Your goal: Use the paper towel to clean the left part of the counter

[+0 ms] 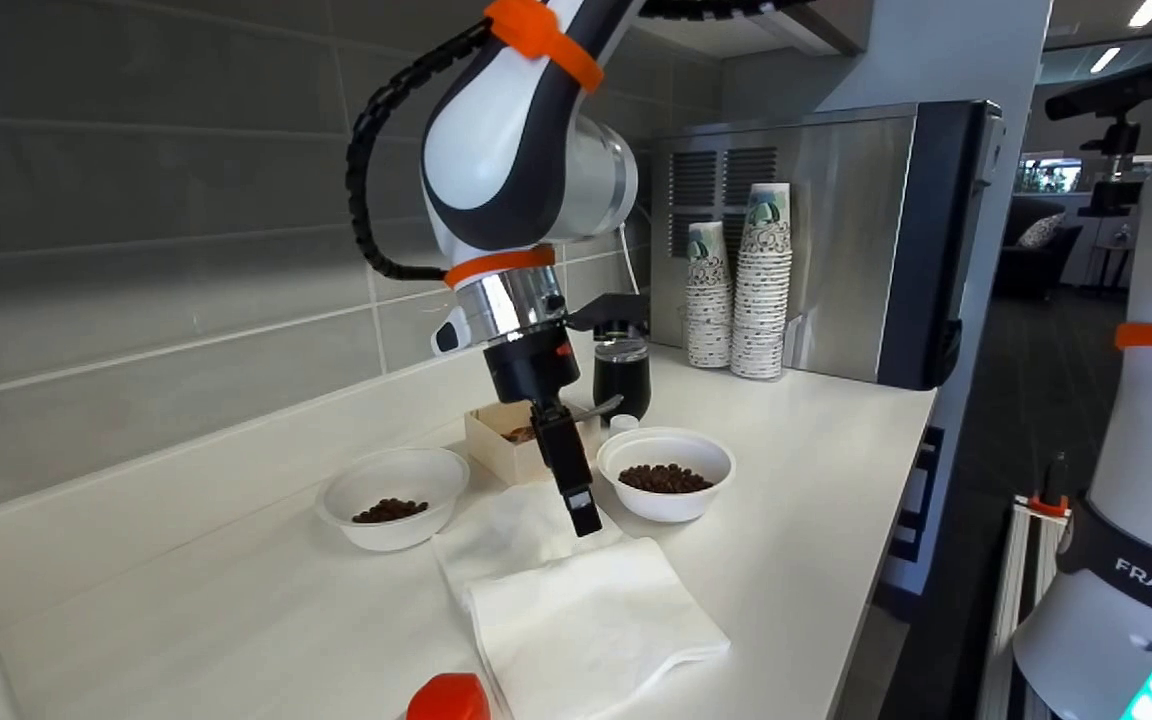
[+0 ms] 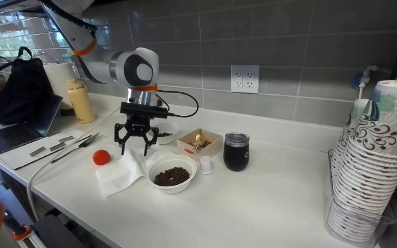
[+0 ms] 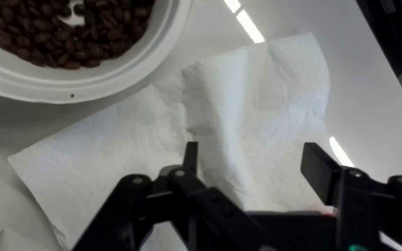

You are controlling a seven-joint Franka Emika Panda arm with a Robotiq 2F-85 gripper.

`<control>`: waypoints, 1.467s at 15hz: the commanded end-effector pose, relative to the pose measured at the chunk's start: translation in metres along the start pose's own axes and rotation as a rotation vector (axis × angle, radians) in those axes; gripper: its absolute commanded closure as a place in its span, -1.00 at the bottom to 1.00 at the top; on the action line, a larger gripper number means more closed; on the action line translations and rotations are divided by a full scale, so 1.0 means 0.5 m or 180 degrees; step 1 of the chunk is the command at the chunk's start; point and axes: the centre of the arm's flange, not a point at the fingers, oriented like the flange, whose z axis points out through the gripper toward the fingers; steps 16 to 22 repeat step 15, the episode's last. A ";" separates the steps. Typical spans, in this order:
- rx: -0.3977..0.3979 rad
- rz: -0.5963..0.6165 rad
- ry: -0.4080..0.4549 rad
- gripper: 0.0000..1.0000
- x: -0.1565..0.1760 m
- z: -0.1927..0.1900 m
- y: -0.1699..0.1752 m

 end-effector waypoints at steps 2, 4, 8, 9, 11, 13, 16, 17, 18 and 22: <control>-0.0147 0.0497 0.0140 -1.00 -0.098 -0.094 -0.071; -0.0241 0.0836 0.0243 -1.00 -0.140 -0.118 -0.086; -0.0312 0.1448 0.0457 -1.00 -0.229 -0.147 -0.108; -0.0301 0.1605 0.0514 -1.00 -0.254 -0.150 -0.109; -0.0286 0.1848 0.0604 -1.00 -0.291 -0.157 -0.114; -0.0285 0.2044 0.0686 -1.00 -0.325 -0.166 -0.114; -0.0307 0.2160 0.0747 -1.00 -0.350 -0.179 -0.108; -0.0307 0.2160 0.0747 -1.00 -0.350 -0.179 -0.108; -0.0307 0.2160 0.0747 -1.00 -0.350 -0.179 -0.108; -0.0307 0.2160 0.0747 -1.00 -0.350 -0.179 -0.108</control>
